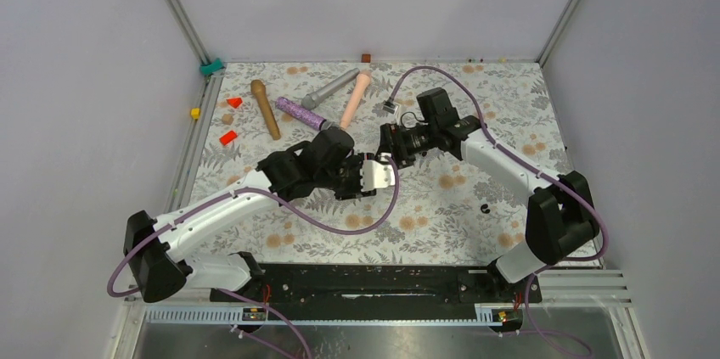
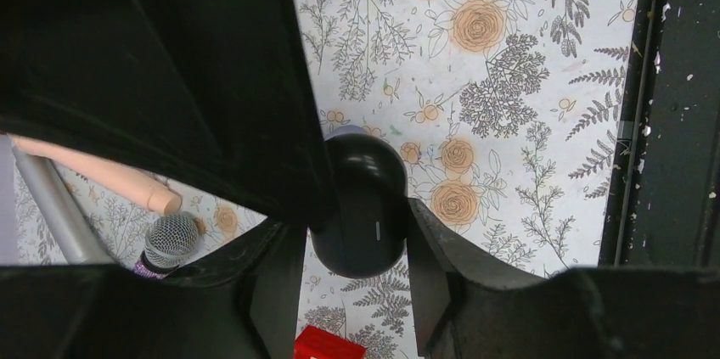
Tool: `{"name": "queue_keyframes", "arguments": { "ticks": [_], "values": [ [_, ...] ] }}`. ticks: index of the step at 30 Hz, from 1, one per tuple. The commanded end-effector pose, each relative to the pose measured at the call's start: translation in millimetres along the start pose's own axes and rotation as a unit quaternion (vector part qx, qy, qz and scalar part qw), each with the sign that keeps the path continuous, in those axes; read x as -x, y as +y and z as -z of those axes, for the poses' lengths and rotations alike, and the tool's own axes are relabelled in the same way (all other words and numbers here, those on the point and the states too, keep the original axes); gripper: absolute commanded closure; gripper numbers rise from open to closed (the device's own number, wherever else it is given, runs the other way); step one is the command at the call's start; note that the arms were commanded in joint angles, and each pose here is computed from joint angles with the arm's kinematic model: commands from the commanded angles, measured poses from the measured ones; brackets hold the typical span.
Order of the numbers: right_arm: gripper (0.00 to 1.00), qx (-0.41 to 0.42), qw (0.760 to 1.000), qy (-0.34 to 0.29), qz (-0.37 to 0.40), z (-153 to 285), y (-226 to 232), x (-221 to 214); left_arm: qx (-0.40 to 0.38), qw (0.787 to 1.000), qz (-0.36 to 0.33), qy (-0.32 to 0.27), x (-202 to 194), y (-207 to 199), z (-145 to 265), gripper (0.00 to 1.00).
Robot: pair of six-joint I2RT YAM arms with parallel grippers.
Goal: Insert the wireless bluetooth earbuds into the charging case
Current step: Pick up the charging case at the center of the board.
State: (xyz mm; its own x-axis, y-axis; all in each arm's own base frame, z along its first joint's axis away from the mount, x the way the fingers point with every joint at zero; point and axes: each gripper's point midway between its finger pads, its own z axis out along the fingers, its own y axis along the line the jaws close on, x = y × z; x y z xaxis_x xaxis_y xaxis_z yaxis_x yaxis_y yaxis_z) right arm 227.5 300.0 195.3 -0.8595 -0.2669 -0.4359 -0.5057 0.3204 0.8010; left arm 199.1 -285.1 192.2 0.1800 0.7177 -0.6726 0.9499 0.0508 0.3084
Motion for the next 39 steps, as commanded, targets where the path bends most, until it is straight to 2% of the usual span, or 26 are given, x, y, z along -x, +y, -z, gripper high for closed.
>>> {"name": "queue_keyframes", "arguments": {
  "ticks": [1, 3, 12, 17, 22, 24, 27, 33, 36, 39],
  "values": [
    [0.17, 0.025, 0.999, 0.008, 0.031, -8.7, 16.4, -6.2, 0.026, 0.999, -0.009, -0.029, 24.1, 13.2, 8.4, 0.69],
    [0.21, 0.026, 0.999, 0.011, 0.032, -10.7, 17.5, -7.1, 0.024, 0.999, -0.010, -0.029, 24.4, 11.8, 7.3, 0.69],
    [0.51, 0.032, 0.999, 0.018, 0.029, -11.4, 19.3, -9.3, 0.026, 0.999, -0.011, -0.029, 24.7, 11.9, 6.1, 0.69],
    [0.58, 0.031, 0.999, 0.020, 0.026, -12.4, 18.1, -9.7, 0.033, 0.999, -0.011, -0.028, 23.0, 13.3, 5.7, 0.68],
    [0.74, 0.035, 0.999, 0.022, 0.028, -12.6, 20.2, -10.1, 0.040, 0.999, -0.009, -0.029, 24.2, 15.9, 7.1, 0.65],
    [0.78, 0.039, 0.999, 0.022, 0.031, -11.2, 23.6, -9.3, 0.046, 0.998, -0.009, -0.031, 25.0, 18.1, 8.0, 0.61],
    [0.78, 0.044, 0.998, 0.020, 0.035, -9.1, 27.5, -8.7, 0.053, 0.998, -0.009, -0.030, 24.0, 20.0, 8.3, 0.55],
    [0.79, 0.046, 0.998, 0.016, 0.044, -6.5, 32.2, -7.3, 0.066, 0.997, -0.006, -0.033, 21.9, 22.2, 9.8, 0.23],
    [0.79, 0.040, 0.998, 0.015, 0.048, -6.3, 30.3, -6.8, 0.072, 0.997, -0.004, -0.034, 20.7, 23.2, 11.5, 0.14],
    [0.80, 0.028, 0.998, 0.019, 0.052, -5.9, 25.9, -8.1, 0.081, 0.996, 0.001, -0.042, 22.9, 26.2, 18.0, 0.02]
  ]
}}
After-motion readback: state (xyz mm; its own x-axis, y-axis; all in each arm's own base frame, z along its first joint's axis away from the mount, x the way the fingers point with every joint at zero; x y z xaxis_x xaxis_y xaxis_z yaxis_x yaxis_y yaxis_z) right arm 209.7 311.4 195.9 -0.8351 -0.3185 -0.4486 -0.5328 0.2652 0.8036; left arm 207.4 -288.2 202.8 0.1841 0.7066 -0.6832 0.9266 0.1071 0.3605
